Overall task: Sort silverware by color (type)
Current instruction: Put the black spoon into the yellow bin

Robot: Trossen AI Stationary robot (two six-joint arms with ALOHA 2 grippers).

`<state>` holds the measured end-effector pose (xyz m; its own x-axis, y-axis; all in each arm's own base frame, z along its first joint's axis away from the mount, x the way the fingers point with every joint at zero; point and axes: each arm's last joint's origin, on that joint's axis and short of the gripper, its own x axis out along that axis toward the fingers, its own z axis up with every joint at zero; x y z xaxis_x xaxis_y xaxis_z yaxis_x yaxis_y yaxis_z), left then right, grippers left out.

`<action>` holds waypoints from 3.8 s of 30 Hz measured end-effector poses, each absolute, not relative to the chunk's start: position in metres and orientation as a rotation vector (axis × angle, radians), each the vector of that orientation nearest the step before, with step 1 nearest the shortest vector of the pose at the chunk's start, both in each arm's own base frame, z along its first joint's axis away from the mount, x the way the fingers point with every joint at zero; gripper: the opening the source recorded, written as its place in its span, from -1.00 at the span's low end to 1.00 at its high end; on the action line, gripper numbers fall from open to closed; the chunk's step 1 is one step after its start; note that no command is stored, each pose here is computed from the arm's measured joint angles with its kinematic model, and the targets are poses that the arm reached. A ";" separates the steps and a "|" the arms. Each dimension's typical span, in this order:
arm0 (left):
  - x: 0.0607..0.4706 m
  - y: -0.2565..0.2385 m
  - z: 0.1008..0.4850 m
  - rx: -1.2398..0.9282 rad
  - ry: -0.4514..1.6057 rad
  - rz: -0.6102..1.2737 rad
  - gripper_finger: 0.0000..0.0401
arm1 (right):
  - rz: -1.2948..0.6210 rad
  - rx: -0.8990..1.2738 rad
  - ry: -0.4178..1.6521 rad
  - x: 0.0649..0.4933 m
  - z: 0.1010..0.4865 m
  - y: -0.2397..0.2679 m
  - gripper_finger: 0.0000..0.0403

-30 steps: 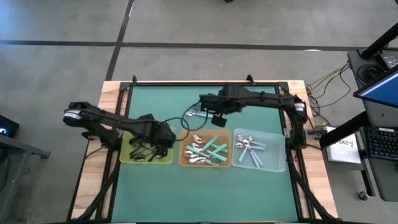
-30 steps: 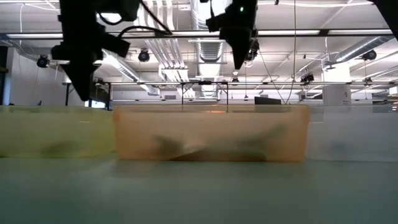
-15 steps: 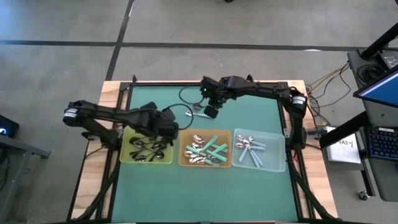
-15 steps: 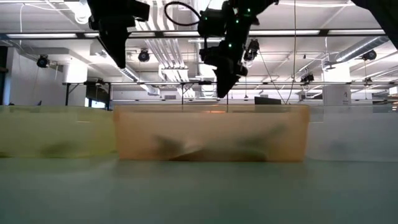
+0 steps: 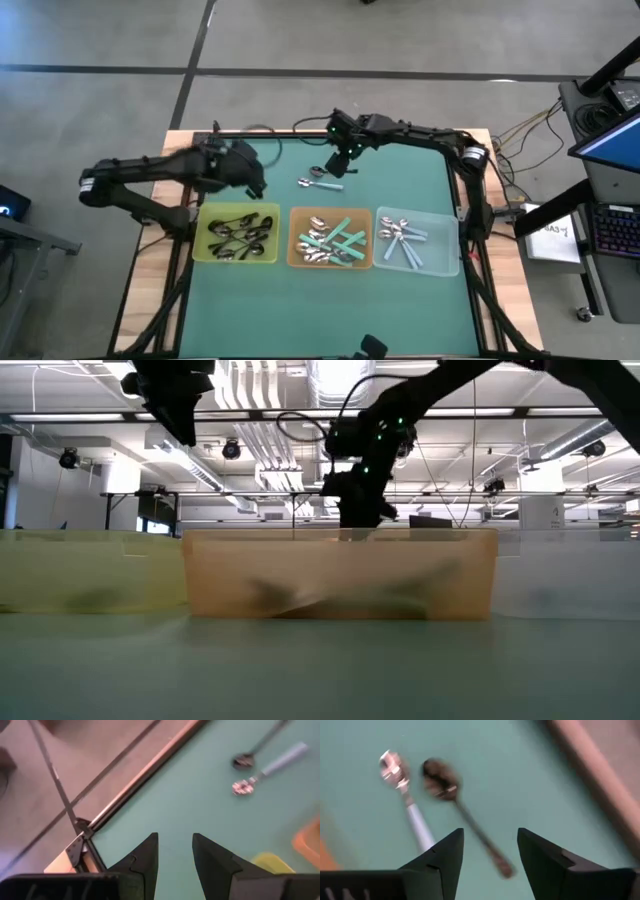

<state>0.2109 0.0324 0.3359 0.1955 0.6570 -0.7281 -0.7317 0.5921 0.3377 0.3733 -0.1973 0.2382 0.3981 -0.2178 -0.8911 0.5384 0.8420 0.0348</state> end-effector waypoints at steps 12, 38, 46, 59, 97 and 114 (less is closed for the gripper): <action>0.181 0.071 0.367 -0.140 0.772 1.076 -0.49 | -0.239 0.230 1.196 0.388 0.183 -0.209 -0.16; 0.175 0.076 0.371 -0.087 0.781 1.071 -0.49 | -0.168 0.133 1.270 0.392 0.142 -0.223 -0.70; 0.175 0.075 0.369 -0.072 0.796 1.063 -0.49 | -0.171 0.140 1.267 0.390 0.146 -0.222 -0.95; 0.191 0.074 0.286 -0.231 0.474 0.848 -0.49 | -0.270 0.153 1.047 0.384 0.219 -0.216 -0.95; 0.227 0.085 0.280 -0.235 -0.096 0.727 -0.80 | -0.183 -0.101 0.397 0.428 0.323 -0.135 -0.96; 0.227 0.084 0.275 -0.259 -0.056 0.695 -0.99 | -0.234 -0.106 0.405 0.424 0.328 -0.138 -0.96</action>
<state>0.2268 0.0835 0.2751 0.7677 0.6399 -0.0348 -0.6260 0.7371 -0.2547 0.4241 -0.1378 0.3275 0.8927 -0.2465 -0.3773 0.2043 0.9675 -0.1489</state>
